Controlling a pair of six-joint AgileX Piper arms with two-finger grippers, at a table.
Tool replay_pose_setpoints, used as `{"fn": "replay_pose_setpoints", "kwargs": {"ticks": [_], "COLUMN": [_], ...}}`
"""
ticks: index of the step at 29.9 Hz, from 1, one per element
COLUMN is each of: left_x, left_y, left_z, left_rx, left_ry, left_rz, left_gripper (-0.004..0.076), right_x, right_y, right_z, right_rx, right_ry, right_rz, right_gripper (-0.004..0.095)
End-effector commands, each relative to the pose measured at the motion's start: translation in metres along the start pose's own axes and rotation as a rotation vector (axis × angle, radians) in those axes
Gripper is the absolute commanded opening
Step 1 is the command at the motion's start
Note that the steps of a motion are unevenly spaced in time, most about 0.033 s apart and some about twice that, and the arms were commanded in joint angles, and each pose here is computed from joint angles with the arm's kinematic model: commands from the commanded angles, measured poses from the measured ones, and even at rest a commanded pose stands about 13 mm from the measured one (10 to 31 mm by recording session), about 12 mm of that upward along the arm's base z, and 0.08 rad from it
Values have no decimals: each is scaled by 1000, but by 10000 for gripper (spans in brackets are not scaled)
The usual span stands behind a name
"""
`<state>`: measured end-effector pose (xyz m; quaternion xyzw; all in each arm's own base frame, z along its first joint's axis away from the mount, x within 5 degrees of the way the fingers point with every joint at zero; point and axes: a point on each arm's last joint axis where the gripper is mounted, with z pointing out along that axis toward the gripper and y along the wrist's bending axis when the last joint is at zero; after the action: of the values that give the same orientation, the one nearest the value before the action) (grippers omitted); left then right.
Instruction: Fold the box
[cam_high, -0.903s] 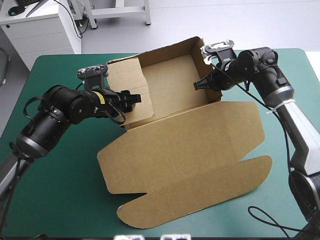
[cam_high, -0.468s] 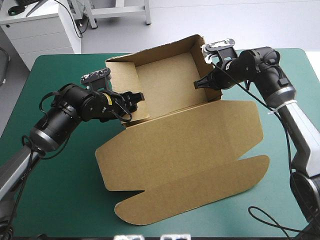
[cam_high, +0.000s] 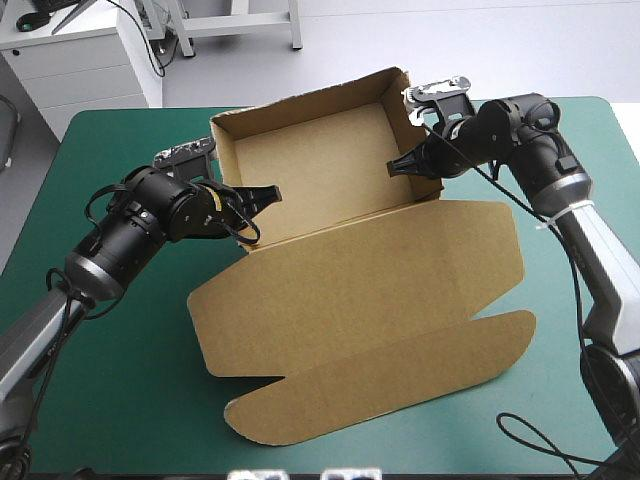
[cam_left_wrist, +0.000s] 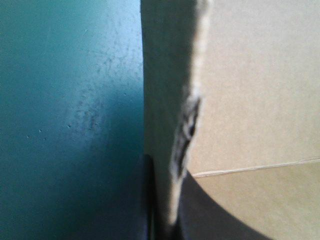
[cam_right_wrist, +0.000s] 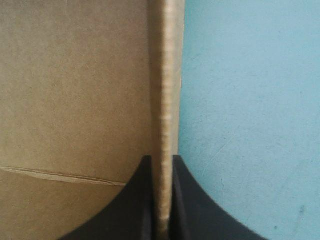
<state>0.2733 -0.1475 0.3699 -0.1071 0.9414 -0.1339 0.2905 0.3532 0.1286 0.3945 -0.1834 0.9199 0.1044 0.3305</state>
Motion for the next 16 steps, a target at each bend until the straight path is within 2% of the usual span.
{"fn": "replay_pose_setpoints", "kwargs": {"ticks": [1,7,10,16], "left_x": [-8,-15,-16,-27], "left_y": [-7,-2,-4,-15], "left_z": [-17,-16,-7,21], "left_rx": [66,8,-10,-94], "left_ry": [-89,-152,-139,-72], "left_rz": [57,171,280,359], "left_gripper": [-8,-8,-8,-8], "right_x": [-12,-11,-10,-5], "right_y": [5,-3,-7,-12], "right_z": [-35,-32,-24,7], "right_rx": [-3,73,98,112], "right_ry": [-145,-131,-100,1], "right_rz": [4,18,23,56], "right_gripper": [-12,-12,-13,-14]}}
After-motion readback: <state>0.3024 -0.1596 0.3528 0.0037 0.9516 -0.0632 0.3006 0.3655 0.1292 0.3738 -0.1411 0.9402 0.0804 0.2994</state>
